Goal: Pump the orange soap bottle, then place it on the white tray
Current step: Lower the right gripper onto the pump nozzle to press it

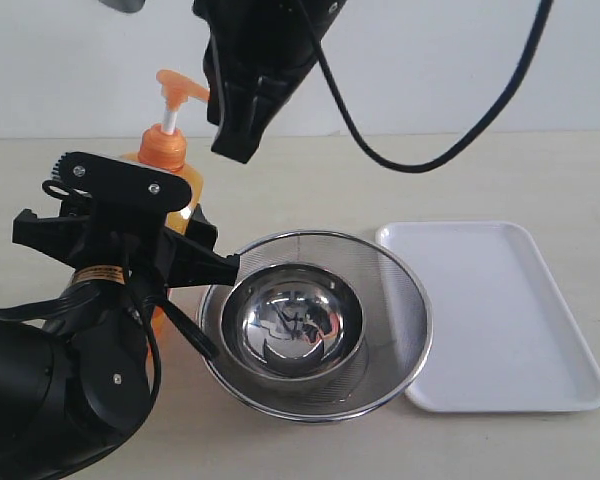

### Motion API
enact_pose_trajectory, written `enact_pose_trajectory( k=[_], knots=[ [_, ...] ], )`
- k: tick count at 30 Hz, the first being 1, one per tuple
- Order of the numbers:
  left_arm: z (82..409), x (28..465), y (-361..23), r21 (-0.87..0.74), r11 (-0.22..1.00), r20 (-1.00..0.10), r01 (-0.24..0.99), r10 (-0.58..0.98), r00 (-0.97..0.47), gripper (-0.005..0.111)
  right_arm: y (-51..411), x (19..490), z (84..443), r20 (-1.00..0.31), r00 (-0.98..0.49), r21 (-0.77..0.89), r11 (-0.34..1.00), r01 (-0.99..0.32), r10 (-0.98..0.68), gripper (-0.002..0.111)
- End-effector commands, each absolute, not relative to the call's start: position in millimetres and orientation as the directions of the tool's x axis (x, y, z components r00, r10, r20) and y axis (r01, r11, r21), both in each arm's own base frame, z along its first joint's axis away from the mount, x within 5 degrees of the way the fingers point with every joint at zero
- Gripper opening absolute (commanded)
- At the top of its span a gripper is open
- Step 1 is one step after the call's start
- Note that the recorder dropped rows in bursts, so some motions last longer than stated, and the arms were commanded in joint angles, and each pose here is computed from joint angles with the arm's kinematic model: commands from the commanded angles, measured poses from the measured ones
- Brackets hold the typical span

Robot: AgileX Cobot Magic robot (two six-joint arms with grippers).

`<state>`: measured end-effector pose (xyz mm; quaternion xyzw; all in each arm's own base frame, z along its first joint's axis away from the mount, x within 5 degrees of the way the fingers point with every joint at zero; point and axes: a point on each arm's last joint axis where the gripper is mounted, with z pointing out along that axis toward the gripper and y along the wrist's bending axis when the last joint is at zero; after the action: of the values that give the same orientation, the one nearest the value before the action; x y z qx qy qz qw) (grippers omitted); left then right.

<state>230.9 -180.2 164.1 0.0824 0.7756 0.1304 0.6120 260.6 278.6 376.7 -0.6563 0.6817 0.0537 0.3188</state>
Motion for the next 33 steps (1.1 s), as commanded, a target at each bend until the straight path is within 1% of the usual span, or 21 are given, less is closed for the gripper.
enact_pose_trajectory(
  k=[1, 6, 10, 20, 25, 33],
  knots=[
    [175, 233, -182, 0.310, 0.949, -0.942, -0.062, 0.298, -0.156, 0.005, 270, 251, 397, -0.546, 0.073, -0.364, 0.159, -0.918, -0.835, 0.000],
    [175, 233, -182, 0.310, 0.949, -0.942, -0.062, 0.298, -0.156, 0.005, 276, 251, 391, -0.567, 0.057, -0.319, 0.155, -0.935, -0.822, 0.000],
    [175, 233, -182, 0.310, 0.949, -0.942, -0.062, 0.298, -0.156, 0.005, 283, 251, 385, -0.587, 0.080, -0.288, 0.115, -0.951, -0.806, 0.000],
    [175, 233, -182, 0.310, 0.949, -0.942, -0.062, 0.298, -0.156, 0.005, 294, 268, 365, -0.568, 0.073, -0.308, 0.130, -0.943, -0.820, 0.000],
    [175, 233, -182, 0.310, 0.949, -0.942, -0.062, 0.298, -0.156, 0.005, 291, 274, 364, -0.532, 0.068, -0.364, 0.155, -0.918, -0.844, 0.000],
    [175, 233, -182, 0.310, 0.949, -0.942, -0.062, 0.298, -0.156, 0.005, 290, 275, 365, -0.532, 0.065, -0.374, 0.165, -0.912, -0.844, 0.000]
  ],
)
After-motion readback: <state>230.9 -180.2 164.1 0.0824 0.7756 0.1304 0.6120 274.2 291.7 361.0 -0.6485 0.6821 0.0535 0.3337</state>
